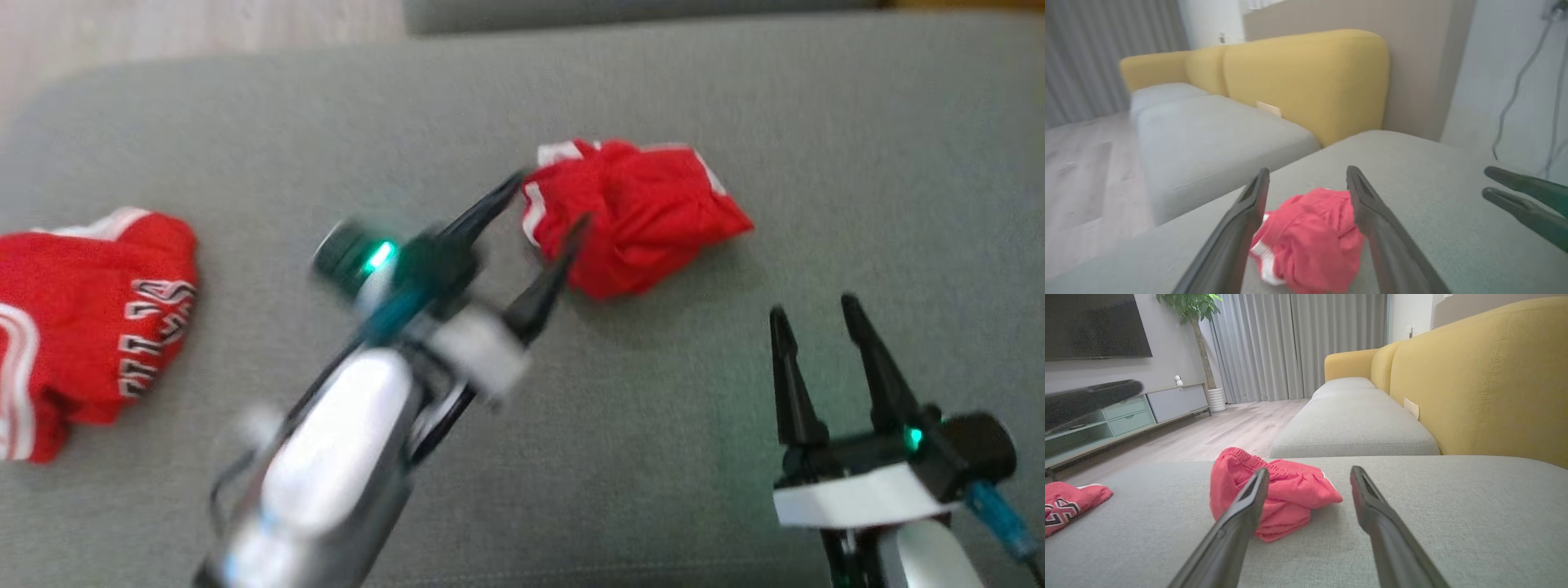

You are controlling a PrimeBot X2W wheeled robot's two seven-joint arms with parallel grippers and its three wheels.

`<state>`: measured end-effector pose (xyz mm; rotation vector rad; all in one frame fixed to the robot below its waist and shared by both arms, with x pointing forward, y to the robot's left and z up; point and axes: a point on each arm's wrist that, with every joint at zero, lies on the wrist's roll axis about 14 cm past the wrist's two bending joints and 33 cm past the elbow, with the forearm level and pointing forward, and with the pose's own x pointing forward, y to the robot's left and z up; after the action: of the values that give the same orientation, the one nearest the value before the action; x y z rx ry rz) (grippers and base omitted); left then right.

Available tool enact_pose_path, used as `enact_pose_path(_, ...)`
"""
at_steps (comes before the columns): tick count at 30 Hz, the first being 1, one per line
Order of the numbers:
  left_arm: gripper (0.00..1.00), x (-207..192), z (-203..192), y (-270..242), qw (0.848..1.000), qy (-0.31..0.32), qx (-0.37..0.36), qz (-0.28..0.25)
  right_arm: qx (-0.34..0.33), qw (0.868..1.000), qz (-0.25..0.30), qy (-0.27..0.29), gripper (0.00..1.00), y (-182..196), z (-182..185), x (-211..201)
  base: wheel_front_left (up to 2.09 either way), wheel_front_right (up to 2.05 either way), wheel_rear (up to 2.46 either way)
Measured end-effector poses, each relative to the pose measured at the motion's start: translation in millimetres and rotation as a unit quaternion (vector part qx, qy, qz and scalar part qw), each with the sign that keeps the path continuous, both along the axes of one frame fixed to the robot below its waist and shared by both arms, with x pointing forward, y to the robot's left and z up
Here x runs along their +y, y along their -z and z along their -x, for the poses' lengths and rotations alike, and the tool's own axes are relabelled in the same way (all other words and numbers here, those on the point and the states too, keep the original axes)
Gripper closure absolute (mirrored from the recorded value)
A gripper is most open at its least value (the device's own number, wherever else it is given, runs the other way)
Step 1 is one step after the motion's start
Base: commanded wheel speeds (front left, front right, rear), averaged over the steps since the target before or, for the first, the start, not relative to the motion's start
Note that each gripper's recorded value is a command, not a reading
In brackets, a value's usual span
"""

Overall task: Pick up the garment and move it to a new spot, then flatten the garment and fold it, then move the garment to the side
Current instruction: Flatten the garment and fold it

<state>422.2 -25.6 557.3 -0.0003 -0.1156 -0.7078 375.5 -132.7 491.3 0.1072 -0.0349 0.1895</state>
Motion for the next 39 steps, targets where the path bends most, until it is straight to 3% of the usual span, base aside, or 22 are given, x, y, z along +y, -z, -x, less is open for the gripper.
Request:
enact_pose_path(5, 0.0, -50, -35, 26, 0.993, 0.077, 0.047, -0.073, 0.013, 1.0, 0.005, 0.005, 0.0, 12, -19, -4, 0.0, 0.0, 0.0)
enact_pose_path(9, 0.0, -74, -53, 58, 0.979, 0.115, 0.097, -0.135, 0.028, 0.999, 0.011, 0.017, 0.0, 25, -28, -13, 0.0, 0.0, 0.0)
enact_pose_path(15, 0.0, -91, -64, 96, 0.962, 0.131, 0.159, -0.181, 0.053, 0.998, 0.018, 0.037, 0.0, 40, -23, -26, 0.0, 0.0, 0.0)
enact_pose_path(21, 0.0, -96, -61, 146, 0.931, 0.148, 0.198, -0.269, 0.066, 0.996, 0.021, 0.054, 0.0, 46, -19, -37, 0.0, 0.0, 0.0)
enact_pose_path(22, 0.09, -97, -59, 151, 0.928, 0.151, 0.202, -0.273, 0.067, 0.996, 0.019, 0.057, 0.0, 47, -18, -39, 0.0, 0.0, 0.0)
enact_pose_path(23, 1.0, -98, -57, 154, 0.926, 0.155, 0.203, -0.279, 0.067, 0.996, 0.02, 0.061, 0.0, 46, -17, -41, 0.0, 0.0, 0.0)
enact_pose_path(28, 1.0, -106, -45, 150, 0.923, 0.18, 0.198, -0.277, 0.058, 0.995, 0.019, 0.073, 0.0, 39, -15, -49, 0.0, 0.0, 0.0)
enact_pose_path(31, 1.0, -114, -40, 131, 0.931, 0.194, 0.164, -0.261, 0.051, 0.996, 0.017, 0.078, 0.0, 33, -12, -52, 0.0, 0.0, 0.0)
enact_pose_path(35, 1.0, -136, -49, 54, 0.954, 0.212, 0.048, -0.206, 0.034, 0.996, 0.01, 0.078, 0.0, 21, -9, -51, 0.0, 0.0, 0.0)
enact_pose_path(37, 1.0, -150, -44, -1, 0.955, 0.236, -0.032, -0.179, 0.025, 0.996, 0.006, 0.08, 0.0, 14, -6, -52, 0.0, 0.0, 0.0)
enact_pose_path(39, 1.0, -159, -32, -53, 0.946, 0.261, -0.111, -0.159, 0.014, 0.996, 0.003, 0.084, 0.0, 6, -3, -54, 0.0, 0.0, 0.0)
